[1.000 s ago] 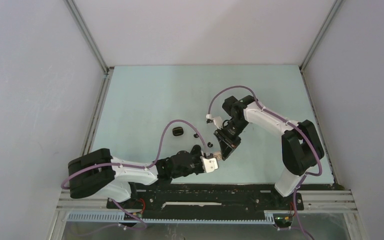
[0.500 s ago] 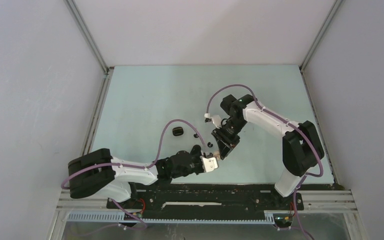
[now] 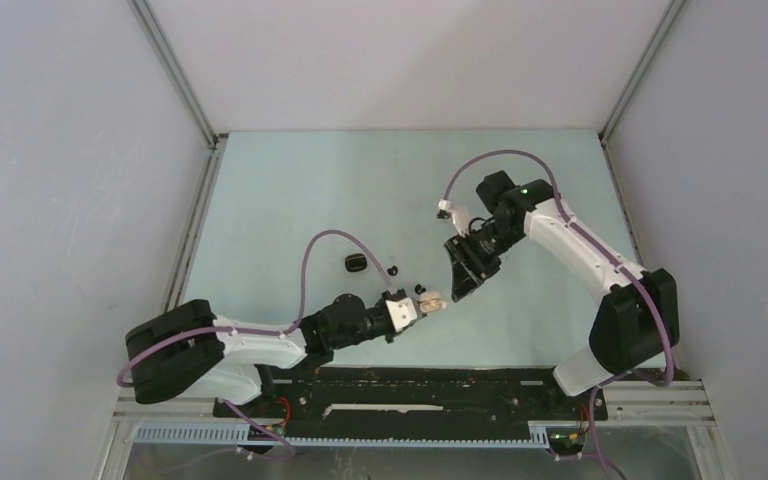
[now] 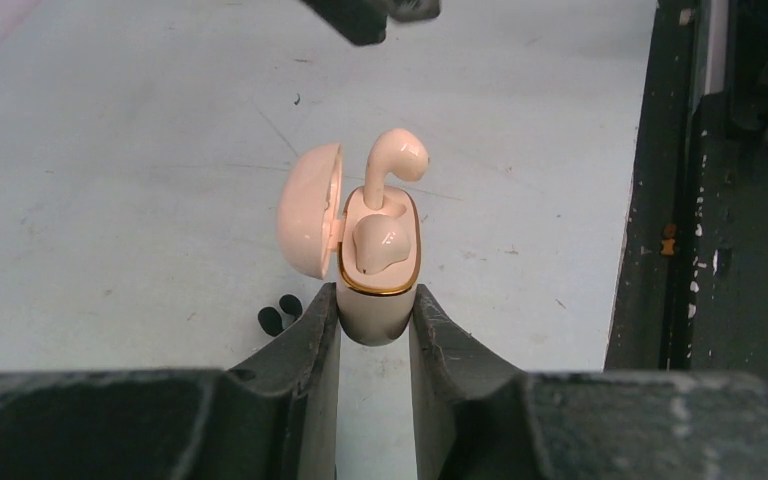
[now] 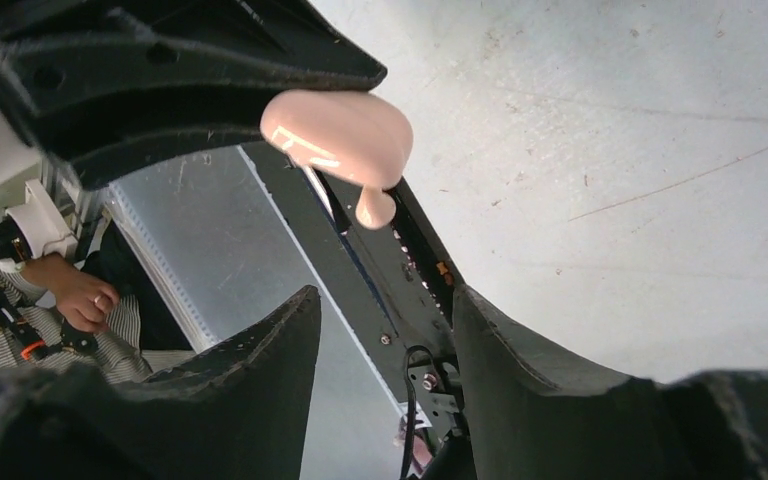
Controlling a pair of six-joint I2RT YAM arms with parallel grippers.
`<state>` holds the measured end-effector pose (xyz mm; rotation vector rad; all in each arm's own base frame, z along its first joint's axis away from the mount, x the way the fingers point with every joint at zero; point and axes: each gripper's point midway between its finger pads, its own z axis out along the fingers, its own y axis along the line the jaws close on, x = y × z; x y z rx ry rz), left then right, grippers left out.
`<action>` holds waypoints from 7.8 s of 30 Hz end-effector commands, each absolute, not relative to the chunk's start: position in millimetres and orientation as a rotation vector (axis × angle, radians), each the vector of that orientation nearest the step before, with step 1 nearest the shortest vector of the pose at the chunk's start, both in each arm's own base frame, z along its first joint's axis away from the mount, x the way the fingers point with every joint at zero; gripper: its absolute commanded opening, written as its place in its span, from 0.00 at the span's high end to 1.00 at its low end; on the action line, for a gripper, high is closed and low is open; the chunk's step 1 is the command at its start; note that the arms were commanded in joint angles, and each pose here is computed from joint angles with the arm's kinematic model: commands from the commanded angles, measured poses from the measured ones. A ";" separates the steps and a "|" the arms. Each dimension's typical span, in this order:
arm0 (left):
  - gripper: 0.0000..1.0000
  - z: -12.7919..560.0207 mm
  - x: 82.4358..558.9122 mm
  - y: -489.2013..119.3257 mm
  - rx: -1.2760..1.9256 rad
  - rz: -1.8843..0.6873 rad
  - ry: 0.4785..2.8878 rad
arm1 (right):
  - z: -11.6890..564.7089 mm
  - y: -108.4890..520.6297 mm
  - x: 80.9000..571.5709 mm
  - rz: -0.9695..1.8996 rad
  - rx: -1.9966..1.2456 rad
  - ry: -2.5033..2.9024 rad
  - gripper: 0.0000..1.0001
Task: Insert the wireless bluetooth earbuds into the charging case
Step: Place the earbud in the charging case, then close the charging case, then place the charging case at the center of the board, then adjust the charging case at the center of the board.
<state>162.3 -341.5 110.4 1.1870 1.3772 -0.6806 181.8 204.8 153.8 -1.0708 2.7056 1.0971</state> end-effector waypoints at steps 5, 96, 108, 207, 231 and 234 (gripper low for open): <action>1.00 159.9 155.1 -341.3 1.034 -0.937 1.248 | 204.5 184.5 188.7 1.020 -1.233 2.261 0.44; 1.00 170.9 135.4 -351.7 1.012 -1.270 1.177 | 206.3 257.3 174.8 1.322 -1.402 1.848 0.28; 1.00 170.1 139.6 -352.5 0.986 -1.274 1.204 | 216.6 246.1 123.7 1.457 -1.585 1.669 0.30; 0.54 20.5 217.9 -274.7 0.624 -0.209 2.553 | 203.7 128.1 231.8 0.743 -0.801 1.807 0.15; 0.36 24.0 187.3 -331.4 0.408 -0.640 2.673 | 199.8 129.6 230.8 0.782 -0.786 1.831 0.16; 0.34 30.5 189.3 -317.2 0.445 -0.538 2.644 | 200.4 130.2 230.3 0.784 -0.789 1.827 0.16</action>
